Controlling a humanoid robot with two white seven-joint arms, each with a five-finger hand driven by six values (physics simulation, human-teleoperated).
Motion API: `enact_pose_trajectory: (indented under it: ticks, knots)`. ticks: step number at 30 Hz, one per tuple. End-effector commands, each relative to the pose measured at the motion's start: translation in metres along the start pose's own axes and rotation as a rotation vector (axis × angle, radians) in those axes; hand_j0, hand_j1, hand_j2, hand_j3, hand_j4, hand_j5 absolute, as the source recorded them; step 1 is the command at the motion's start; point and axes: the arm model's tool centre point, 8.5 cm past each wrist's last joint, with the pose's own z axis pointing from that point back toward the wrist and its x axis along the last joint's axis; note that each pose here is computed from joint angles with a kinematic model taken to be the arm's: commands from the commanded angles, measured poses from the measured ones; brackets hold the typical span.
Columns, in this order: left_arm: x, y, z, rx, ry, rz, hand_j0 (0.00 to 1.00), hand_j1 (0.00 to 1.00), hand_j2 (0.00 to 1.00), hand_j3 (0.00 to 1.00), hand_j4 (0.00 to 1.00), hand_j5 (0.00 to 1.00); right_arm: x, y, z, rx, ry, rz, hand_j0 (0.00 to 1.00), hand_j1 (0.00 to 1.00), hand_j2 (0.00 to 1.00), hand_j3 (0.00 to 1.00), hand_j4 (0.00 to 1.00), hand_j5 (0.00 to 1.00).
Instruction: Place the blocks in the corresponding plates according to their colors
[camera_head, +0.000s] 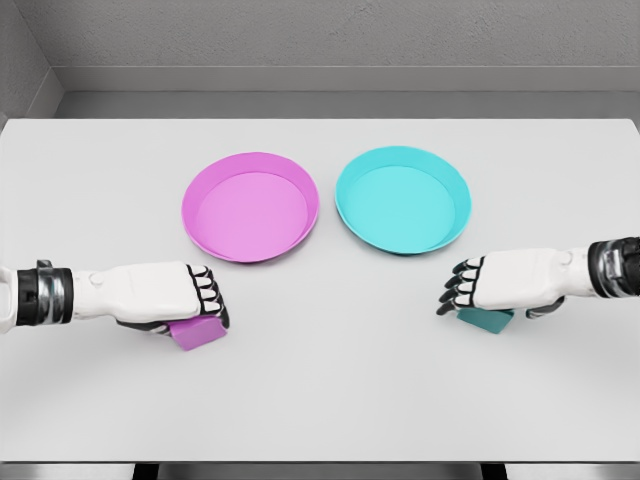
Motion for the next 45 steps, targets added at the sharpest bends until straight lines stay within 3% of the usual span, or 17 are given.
enact_pose_trajectory:
  ticks: [1, 4, 10, 13, 16, 18, 23, 26, 29, 31, 34, 35, 40, 45]
  knots:
    - [0.001, -0.002, -0.002, -0.01, -0.008, -0.004, 0.43, 0.43, 0.43, 0.43, 0.43, 0.43, 0.0, -0.003, -0.005, -0.01, -0.006, 0.003, 0.96, 0.96, 0.96, 0.96, 0.96, 0.96]
    - [-0.003, 0.008, 0.001, 0.002, 0.002, -0.025, 0.41, 0.41, 0.41, 0.41, 0.41, 0.41, 0.0, -0.001, -0.006, 0.0, -0.001, 0.009, 0.96, 0.96, 0.96, 0.96, 0.96, 0.96]
    - [-0.017, 0.045, 0.011, 0.048, 0.038, -0.099, 0.41, 0.41, 0.41, 0.41, 0.41, 0.41, -0.002, 0.002, -0.006, 0.004, 0.003, 0.0, 0.77, 0.77, 0.77, 0.77, 0.77, 0.77]
    - [-0.035, 0.065, 0.019, 0.086, 0.079, -0.103, 0.41, 0.41, 0.41, 0.41, 0.41, 0.41, -0.003, 0.002, -0.005, 0.001, 0.006, -0.005, 0.76, 0.76, 0.76, 0.76, 0.76, 0.76]
    - [-0.072, 0.077, -0.004, 0.146, 0.128, -0.038, 0.41, 0.41, 0.41, 0.41, 0.41, 0.41, -0.004, 0.0, -0.006, -0.003, 0.006, -0.006, 0.69, 0.69, 0.69, 0.69, 0.69, 0.69]
    - [-0.072, 0.092, -0.011, 0.173, 0.115, -0.054, 0.41, 0.41, 0.41, 0.41, 0.41, 0.41, -0.003, -0.001, -0.008, -0.008, 0.0, -0.007, 0.69, 0.69, 0.69, 0.69, 0.69, 0.69]
    - [-0.091, 0.089, -0.054, 0.129, 0.106, 0.042, 0.41, 0.41, 0.41, 0.41, 0.41, 0.41, -0.01, -0.003, -0.006, -0.023, 0.017, -0.019, 0.69, 0.69, 0.69, 0.69, 0.69, 0.69]
    - [-0.106, 0.082, -0.064, 0.125, 0.129, 0.102, 0.42, 0.42, 0.42, 0.42, 0.42, 0.42, -0.021, -0.01, 0.004, -0.059, 0.05, -0.036, 0.69, 0.69, 0.69, 0.69, 0.69, 0.69]
    - [-0.109, 0.087, -0.069, 0.13, 0.131, 0.105, 0.43, 0.43, 0.43, 0.43, 0.43, 0.43, -0.037, -0.019, 0.022, -0.119, 0.097, -0.071, 0.69, 0.69, 0.69, 0.69, 0.69, 0.69]
    - [-0.115, 0.081, -0.068, 0.123, 0.145, 0.129, 0.48, 0.48, 0.48, 0.48, 0.48, 0.48, -0.045, -0.023, 0.031, -0.156, 0.115, -0.096, 0.69, 0.69, 0.69, 0.69, 0.69, 0.69]
    - [-0.12, 0.075, -0.067, 0.124, 0.158, 0.158, 0.92, 0.92, 0.92, 0.92, 0.92, 0.92, -0.048, -0.037, 0.033, -0.228, 0.105, -0.115, 0.69, 0.69, 0.69, 0.69, 0.69, 0.69]
    - [-0.121, 0.076, -0.066, 0.131, 0.158, 0.16, 1.0, 1.0, 1.0, 1.0, 1.0, 1.0, -0.057, -0.043, 0.032, -0.268, 0.119, -0.131, 0.69, 0.69, 0.69, 0.69, 0.69, 0.69]
    - [-0.122, 0.082, -0.063, 0.141, 0.161, 0.152, 1.0, 1.0, 1.0, 1.0, 1.0, 1.0, -0.093, -0.071, 0.028, -0.44, 0.168, -0.209, 0.69, 0.69, 0.69, 0.69, 0.69, 0.69]
    - [-0.127, 0.084, -0.055, 0.162, 0.171, 0.169, 1.0, 1.0, 1.0, 1.0, 1.0, 1.0, -0.093, -0.114, 0.014, -0.522, 0.124, -0.169, 0.73, 0.73, 0.73, 0.73, 0.73, 0.73]
